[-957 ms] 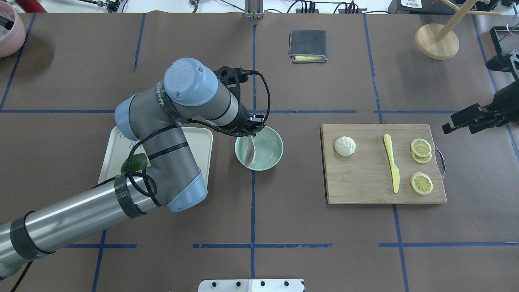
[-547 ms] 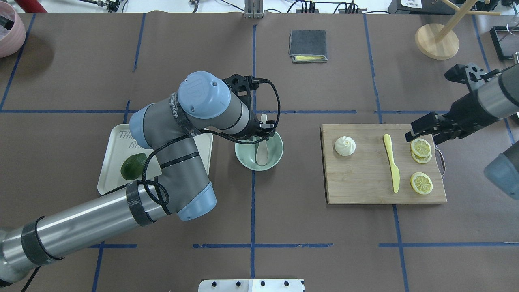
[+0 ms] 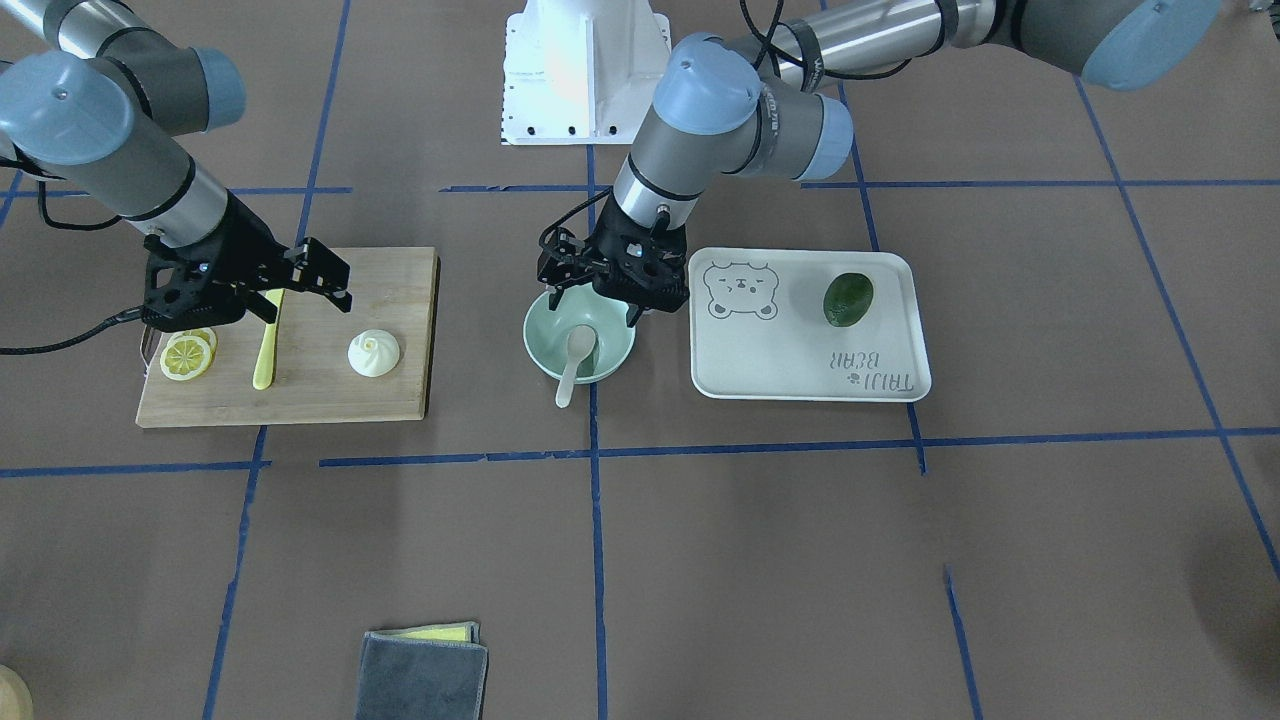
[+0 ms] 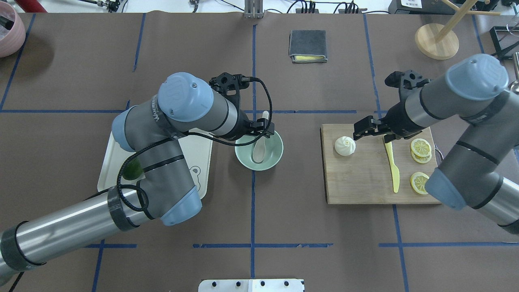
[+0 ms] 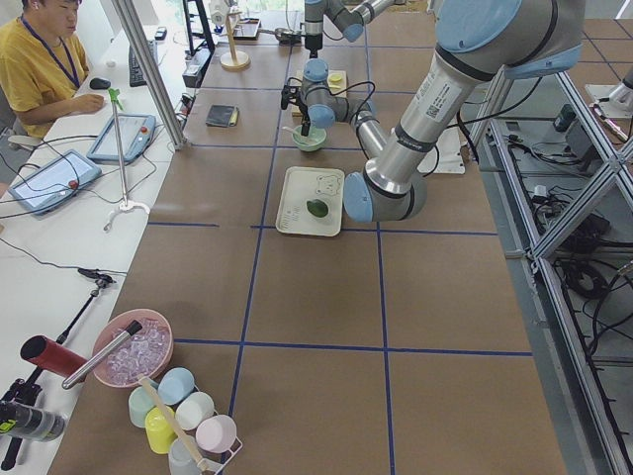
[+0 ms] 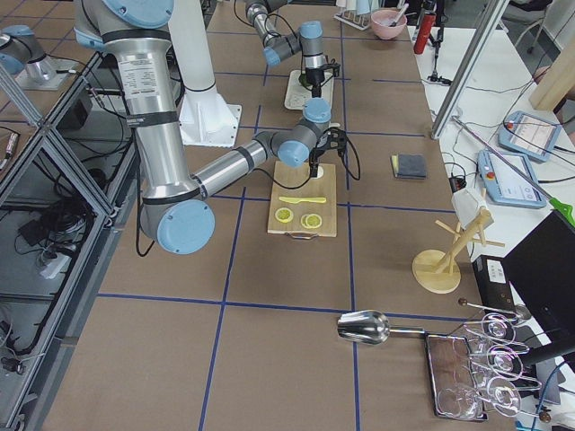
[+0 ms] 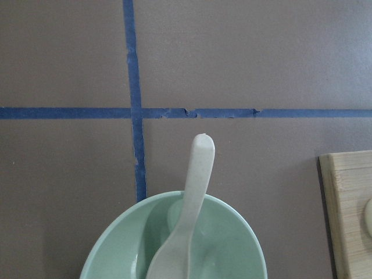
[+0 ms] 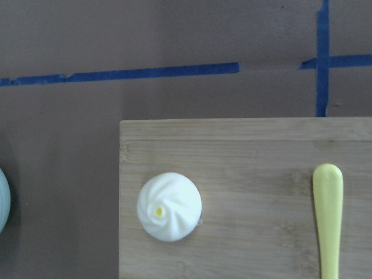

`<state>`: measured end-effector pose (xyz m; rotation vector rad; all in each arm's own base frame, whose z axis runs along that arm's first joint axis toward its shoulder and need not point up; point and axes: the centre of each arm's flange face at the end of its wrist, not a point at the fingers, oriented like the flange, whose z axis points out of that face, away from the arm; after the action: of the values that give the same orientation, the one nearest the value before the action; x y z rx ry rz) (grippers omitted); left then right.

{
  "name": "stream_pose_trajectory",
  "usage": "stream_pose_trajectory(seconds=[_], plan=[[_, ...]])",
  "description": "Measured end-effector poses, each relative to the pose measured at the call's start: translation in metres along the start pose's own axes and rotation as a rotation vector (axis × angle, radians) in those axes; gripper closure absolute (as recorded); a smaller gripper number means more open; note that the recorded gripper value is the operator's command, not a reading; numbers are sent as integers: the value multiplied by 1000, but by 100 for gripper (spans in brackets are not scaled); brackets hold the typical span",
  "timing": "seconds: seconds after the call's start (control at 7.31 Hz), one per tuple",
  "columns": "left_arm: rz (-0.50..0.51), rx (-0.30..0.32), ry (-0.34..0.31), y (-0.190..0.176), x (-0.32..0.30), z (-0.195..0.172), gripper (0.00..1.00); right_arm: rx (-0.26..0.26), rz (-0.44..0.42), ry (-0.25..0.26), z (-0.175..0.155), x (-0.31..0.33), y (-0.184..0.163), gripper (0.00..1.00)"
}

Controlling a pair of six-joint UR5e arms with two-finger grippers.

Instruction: Put spoon and bun in bowl

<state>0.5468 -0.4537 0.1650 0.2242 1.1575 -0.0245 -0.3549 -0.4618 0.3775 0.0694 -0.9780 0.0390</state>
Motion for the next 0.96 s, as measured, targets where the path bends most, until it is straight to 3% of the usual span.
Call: stream_pose_trajectory(seconds=[0.14, 0.41, 0.55, 0.68, 0.96], plan=[[0, 5, 4, 4, -12, -9, 2, 40, -15, 35, 23, -19, -1, 5], [-1, 6, 1, 8, -22, -14, 1, 72, -37, 75, 51, -37, 3, 32], [-1, 5, -1, 8, -24, -14, 1, 75, -40, 84, 57, -39, 5, 60], [-1, 5, -1, 8, -25, -14, 1, 73, -40, 94, 61, -39, 7, 100], [0, 5, -1, 8, -25, -14, 1, 68, -34, 110, 61, -40, 7, 100]])
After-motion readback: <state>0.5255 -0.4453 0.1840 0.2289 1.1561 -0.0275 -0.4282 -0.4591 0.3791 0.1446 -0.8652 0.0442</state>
